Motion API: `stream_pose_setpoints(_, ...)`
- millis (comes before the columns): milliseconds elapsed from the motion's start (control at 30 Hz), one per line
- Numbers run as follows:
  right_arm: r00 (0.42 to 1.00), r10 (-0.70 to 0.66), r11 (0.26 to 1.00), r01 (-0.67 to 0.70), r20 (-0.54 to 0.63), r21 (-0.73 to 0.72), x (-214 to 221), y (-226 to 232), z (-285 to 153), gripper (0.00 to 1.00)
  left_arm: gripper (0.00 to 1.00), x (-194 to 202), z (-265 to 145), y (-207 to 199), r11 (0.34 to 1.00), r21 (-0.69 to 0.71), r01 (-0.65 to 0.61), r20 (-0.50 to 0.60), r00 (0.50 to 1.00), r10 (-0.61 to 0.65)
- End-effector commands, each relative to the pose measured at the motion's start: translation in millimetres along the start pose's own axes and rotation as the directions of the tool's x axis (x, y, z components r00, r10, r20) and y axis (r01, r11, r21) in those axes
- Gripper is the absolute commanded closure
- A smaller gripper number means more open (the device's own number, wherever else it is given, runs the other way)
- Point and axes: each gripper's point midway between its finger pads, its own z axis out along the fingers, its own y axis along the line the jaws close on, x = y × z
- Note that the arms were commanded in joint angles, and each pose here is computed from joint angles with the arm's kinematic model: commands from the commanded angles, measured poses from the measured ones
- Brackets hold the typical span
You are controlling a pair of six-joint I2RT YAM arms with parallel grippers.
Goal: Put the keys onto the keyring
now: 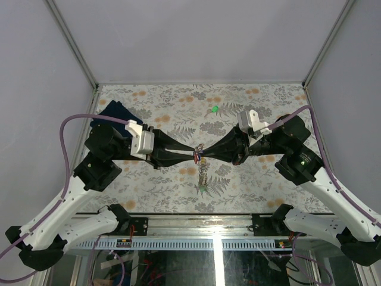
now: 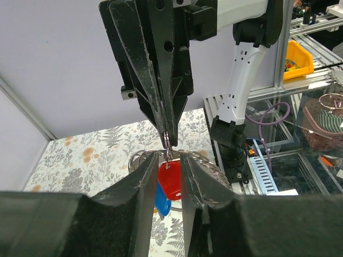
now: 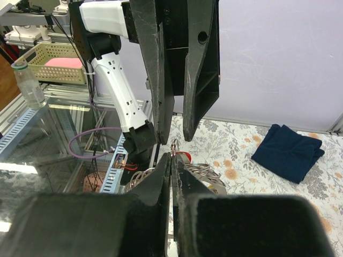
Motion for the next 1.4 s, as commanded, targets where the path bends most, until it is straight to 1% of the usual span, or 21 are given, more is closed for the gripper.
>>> stream_pose_setpoints(0,0.993,-0.086,0.996,0.087,0.080,-0.018,-29,7,-3,1.00,0.78,-7,3,-2,1.000,0.022,-0.021,0.033,0.999,0.020)
stream_pose_setpoints(200,0.993,-0.083,0.996,0.085,0.082,-0.020,-29,8,-2,1.00,0.80,-5,3,-1,1.000,0.018,-0.014,0.026,1.000,0.014)
stream_pose_setpoints(467,0.992,-0.086,0.996,0.088,0.089,-0.020,-31,9,-3,1.00,0.88,-4,6,0,1.000,0.027,-0.007,0.021,1.000,0.006)
stream_pose_setpoints(533,0.992,-0.085,0.996,0.087,0.089,-0.018,-30,9,-3,1.00,0.92,-3,6,0,1.000,0.031,-0.003,0.019,1.000,0.003)
stream_pose_setpoints(600,0.992,-0.089,0.996,0.091,0.094,-0.015,-32,8,-3,1.00,1.00,-3,6,0,0.999,0.032,-0.004,0.018,1.000,0.004)
stream_pose_setpoints(1367,0.963,-0.115,0.993,0.104,0.243,0.056,-59,8,-10,1.00,1.00,-2,2,1,1.000,0.007,-0.018,0.006,1.000,0.018)
